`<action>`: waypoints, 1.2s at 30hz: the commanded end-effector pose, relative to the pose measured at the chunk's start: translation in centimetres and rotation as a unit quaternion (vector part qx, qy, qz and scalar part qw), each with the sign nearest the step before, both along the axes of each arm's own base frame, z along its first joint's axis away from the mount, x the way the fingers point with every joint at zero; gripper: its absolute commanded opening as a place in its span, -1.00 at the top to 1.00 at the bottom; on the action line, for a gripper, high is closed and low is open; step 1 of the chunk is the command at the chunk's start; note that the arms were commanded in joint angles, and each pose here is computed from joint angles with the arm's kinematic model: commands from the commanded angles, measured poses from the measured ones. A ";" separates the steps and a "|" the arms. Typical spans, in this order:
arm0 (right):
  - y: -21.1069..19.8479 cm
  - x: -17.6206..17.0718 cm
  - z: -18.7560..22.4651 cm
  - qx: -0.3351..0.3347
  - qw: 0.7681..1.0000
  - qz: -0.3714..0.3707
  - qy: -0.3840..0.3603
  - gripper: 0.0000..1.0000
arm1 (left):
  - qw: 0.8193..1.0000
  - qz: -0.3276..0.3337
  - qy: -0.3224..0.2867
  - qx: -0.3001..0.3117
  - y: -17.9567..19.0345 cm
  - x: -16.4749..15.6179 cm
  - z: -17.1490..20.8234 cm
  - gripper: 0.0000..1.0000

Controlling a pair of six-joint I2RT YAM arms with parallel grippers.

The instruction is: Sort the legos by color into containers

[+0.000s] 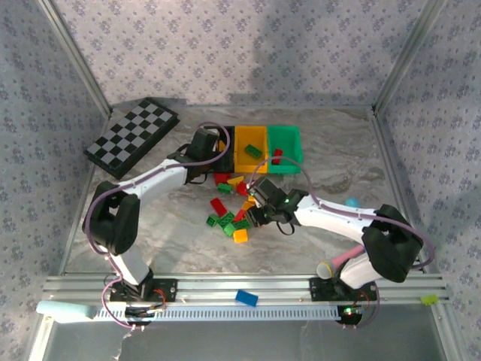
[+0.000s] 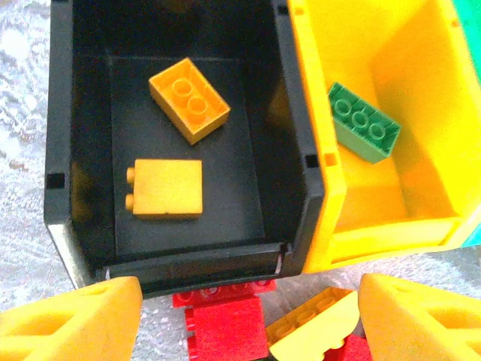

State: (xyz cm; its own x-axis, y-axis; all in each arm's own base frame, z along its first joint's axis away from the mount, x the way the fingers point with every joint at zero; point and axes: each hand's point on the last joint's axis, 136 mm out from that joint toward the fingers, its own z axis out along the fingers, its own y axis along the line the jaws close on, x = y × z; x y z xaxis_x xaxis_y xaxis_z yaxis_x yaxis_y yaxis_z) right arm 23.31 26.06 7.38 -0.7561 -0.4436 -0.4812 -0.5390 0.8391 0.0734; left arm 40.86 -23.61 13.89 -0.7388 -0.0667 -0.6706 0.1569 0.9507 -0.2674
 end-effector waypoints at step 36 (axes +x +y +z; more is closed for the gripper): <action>0.5 1.3 1.4 -0.022 0.999 0.002 -0.033 0.28 | 0.997 0.071 -0.001 -0.027 3.4 -1.4 -0.1 -0.50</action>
